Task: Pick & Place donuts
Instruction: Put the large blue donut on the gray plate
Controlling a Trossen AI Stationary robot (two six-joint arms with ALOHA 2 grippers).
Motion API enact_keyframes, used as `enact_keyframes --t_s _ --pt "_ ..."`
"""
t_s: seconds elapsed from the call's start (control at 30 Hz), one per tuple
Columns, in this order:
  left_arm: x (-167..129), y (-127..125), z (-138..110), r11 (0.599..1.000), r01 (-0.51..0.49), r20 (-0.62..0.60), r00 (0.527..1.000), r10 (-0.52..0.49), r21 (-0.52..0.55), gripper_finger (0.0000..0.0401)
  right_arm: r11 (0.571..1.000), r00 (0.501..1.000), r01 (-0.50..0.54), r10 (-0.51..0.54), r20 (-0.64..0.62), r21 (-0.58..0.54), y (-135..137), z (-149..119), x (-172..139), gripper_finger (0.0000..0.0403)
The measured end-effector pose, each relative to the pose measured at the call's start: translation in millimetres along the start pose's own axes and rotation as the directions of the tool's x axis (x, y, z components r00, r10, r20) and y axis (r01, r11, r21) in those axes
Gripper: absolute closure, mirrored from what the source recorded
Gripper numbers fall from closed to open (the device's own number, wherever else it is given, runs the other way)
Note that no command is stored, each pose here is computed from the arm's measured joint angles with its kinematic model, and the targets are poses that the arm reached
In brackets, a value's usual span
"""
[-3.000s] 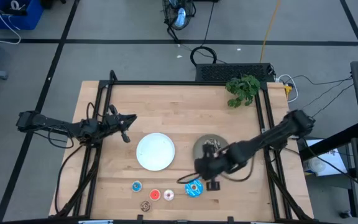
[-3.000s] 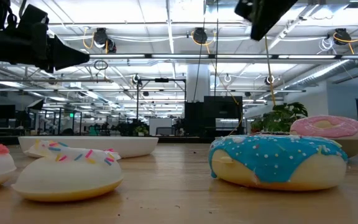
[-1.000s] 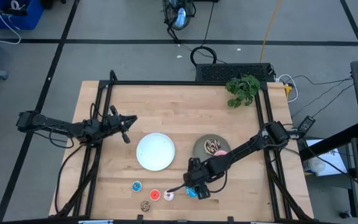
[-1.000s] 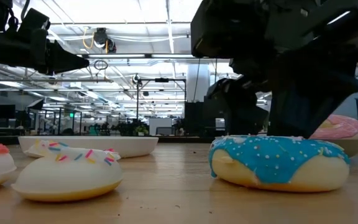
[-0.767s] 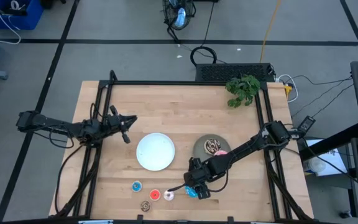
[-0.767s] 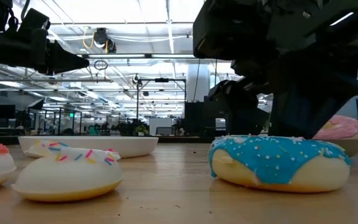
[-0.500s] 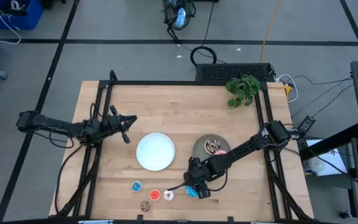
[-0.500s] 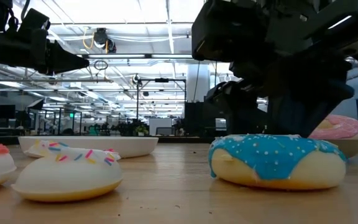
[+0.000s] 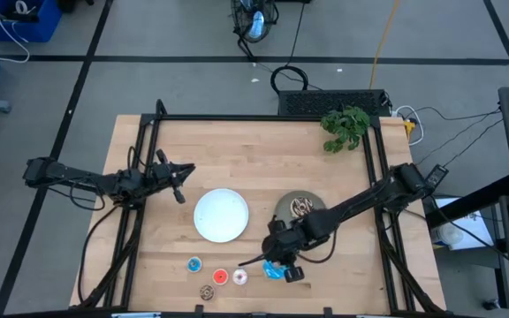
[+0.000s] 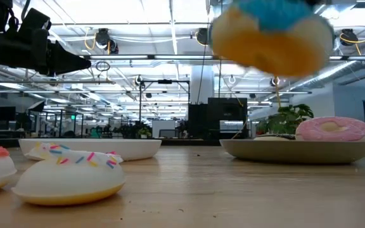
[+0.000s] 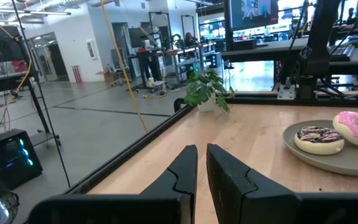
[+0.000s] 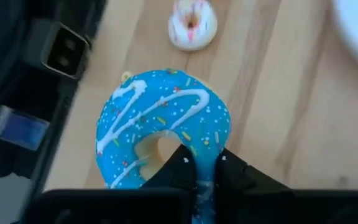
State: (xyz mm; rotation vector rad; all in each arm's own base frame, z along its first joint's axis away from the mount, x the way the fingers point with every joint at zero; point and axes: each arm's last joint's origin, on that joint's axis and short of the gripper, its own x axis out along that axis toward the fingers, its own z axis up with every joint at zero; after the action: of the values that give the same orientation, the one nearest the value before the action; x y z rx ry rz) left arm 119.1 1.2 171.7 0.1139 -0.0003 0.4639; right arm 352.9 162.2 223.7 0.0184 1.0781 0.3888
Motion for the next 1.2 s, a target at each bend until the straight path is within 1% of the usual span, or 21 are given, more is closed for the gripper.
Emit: enact_keyframes --t_s 0.07,0.2,0.3,0.4,0.57,0.67,0.77,0.83,1.07,1.2 --pt "0.0 0.0 0.0 1.0 0.0 0.0 1.0 0.0 0.0 0.0359 0.999 0.999 0.034 -0.034 0.006 -0.001 2.7 3.6 -18.9 0.0379" --pt "0.0 0.0 0.1 1.0 0.0 0.001 1.0 0.0 0.002 0.0359 0.998 0.998 0.064 -0.064 0.0 0.011 4.2 6.1 -55.1 0.0393" --pt "0.0 0.0 0.2 1.0 0.0 0.002 1.0 0.0 0.008 0.0359 0.992 0.993 0.122 -0.122 0.003 0.033 -2.3 3.7 -73.8 0.0395" --pt "0.0 0.1 0.3 1.0 0.0 0.003 1.0 0.0 0.007 0.0359 0.981 0.985 0.175 -0.174 -0.012 0.081 -11.3 0.2 -87.2 0.039" --pt "0.0 0.1 0.4 1.0 0.0 0.003 1.0 0.0 0.006 0.0359 0.967 0.974 0.221 -0.212 -0.083 0.128 -28.8 -5.5 -93.1 0.0389" --pt "0.0 0.1 0.4 1.0 0.0 0.004 1.0 0.0 0.006 0.0359 0.961 0.967 0.241 -0.226 -0.115 0.137 -40.5 -7.1 -94.1 0.0391" --pt "0.0 0.1 0.4 1.0 0.0 0.003 1.0 0.0 0.006 0.0359 0.961 0.967 0.242 -0.228 -0.115 0.132 -50.2 -5.9 -93.7 0.0391" --pt "0.0 0.1 0.4 1.0 0.0 0.003 1.0 0.0 0.005 0.0359 0.967 0.974 0.22 -0.21 -0.085 0.13 -54.6 -2.4 -93.3 0.0391" --pt "0.0 0.1 0.1 1.0 0.0 0.001 1.0 0.0 0.006 0.0359 0.964 0.973 0.222 -0.211 -0.093 0.143 -57.8 -2.9 -93.4 0.0391" --pt "0.0 0.0 0.1 1.0 0.0 0.001 1.0 0.0 0.006 0.0359 0.962 0.973 0.221 -0.207 -0.101 0.157 -54.5 -3.7 -92.8 0.0391"
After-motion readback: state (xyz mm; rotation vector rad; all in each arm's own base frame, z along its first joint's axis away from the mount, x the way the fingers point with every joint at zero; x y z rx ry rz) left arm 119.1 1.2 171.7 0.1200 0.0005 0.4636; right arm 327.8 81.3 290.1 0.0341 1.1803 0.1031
